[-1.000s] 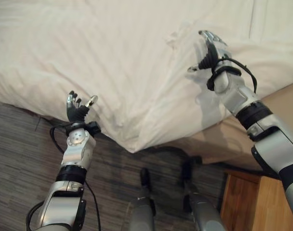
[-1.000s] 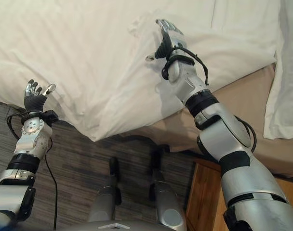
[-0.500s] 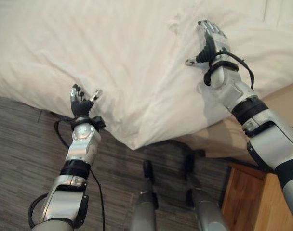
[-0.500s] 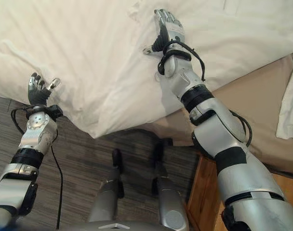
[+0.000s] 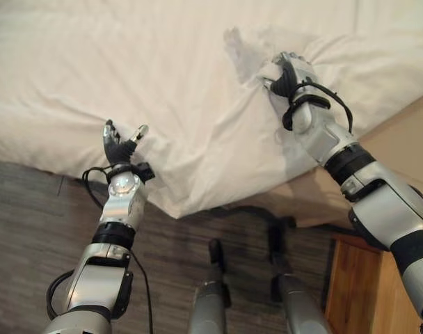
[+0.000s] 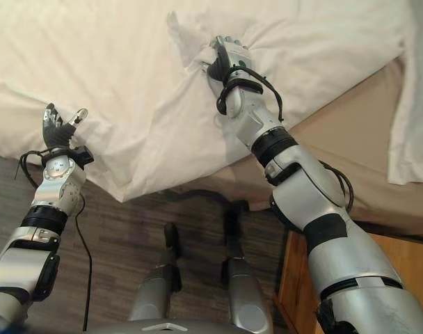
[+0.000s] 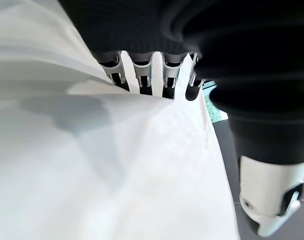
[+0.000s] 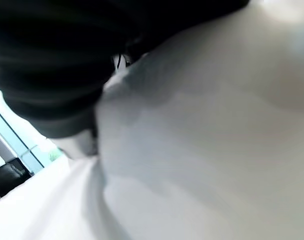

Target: Making the bed.

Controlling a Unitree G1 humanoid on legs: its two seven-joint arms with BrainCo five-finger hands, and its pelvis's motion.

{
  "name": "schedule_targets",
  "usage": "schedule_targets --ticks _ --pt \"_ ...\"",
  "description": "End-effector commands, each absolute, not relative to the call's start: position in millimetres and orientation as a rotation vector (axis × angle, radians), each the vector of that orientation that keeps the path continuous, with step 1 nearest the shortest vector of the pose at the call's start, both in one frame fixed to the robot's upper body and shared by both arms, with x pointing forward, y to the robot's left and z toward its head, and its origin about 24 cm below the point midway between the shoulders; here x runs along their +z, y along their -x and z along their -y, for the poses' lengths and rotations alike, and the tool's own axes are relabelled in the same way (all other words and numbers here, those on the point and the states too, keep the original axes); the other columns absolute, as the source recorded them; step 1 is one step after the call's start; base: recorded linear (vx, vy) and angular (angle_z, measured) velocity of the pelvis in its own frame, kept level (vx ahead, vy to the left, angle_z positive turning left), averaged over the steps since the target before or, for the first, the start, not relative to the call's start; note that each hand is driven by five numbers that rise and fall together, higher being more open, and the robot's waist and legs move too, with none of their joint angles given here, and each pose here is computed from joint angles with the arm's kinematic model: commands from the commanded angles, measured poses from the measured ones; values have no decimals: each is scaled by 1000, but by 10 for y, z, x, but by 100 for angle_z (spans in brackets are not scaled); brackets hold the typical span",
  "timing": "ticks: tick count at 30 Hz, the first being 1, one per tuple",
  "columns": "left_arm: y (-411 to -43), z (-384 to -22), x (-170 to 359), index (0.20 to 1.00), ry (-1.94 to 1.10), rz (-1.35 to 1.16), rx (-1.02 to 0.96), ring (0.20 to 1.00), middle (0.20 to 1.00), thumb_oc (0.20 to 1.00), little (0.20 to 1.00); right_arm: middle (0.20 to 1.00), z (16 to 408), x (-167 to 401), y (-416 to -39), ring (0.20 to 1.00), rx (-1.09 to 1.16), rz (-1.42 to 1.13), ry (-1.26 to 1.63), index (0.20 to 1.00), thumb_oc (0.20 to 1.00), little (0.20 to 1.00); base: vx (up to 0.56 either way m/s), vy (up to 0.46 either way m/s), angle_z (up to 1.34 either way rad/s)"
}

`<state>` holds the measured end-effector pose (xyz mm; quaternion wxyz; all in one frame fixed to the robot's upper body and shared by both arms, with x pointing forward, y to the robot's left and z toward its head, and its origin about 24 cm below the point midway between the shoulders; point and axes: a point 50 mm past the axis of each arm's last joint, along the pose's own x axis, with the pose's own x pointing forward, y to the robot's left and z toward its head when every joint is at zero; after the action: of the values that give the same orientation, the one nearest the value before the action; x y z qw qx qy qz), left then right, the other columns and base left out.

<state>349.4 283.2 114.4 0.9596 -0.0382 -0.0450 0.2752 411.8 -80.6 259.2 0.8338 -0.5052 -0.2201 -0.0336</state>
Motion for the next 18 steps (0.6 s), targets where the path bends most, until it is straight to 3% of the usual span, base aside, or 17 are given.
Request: schedule_targets --ticks 1,7,11,18 --pt "-3519 -2732 1159 1000 63 112 474 1000 1000 1000 1000 200 1007 2578 -4122 200 -129 452 910 200 200 200 -87 261 -18" --pt "-3414 -2735 942 1000 37 42 469 1000 1000 1000 1000 200 1433 2200 -4098 200 -174 332 938 200 200 200 -117 196 -1" --pt "-3293 -2672 710 1000 22 -27 441 1000 1000 1000 1000 200 1762 1494 -3963 200 -198 115 860 200 200 200 -211 112 -21" --pt "-3179 -2653 472 1000 21 -101 454 1000 1000 1000 1000 200 2185 1000 -3808 200 -333 -98 758 200 200 200 -113 -16 -15"
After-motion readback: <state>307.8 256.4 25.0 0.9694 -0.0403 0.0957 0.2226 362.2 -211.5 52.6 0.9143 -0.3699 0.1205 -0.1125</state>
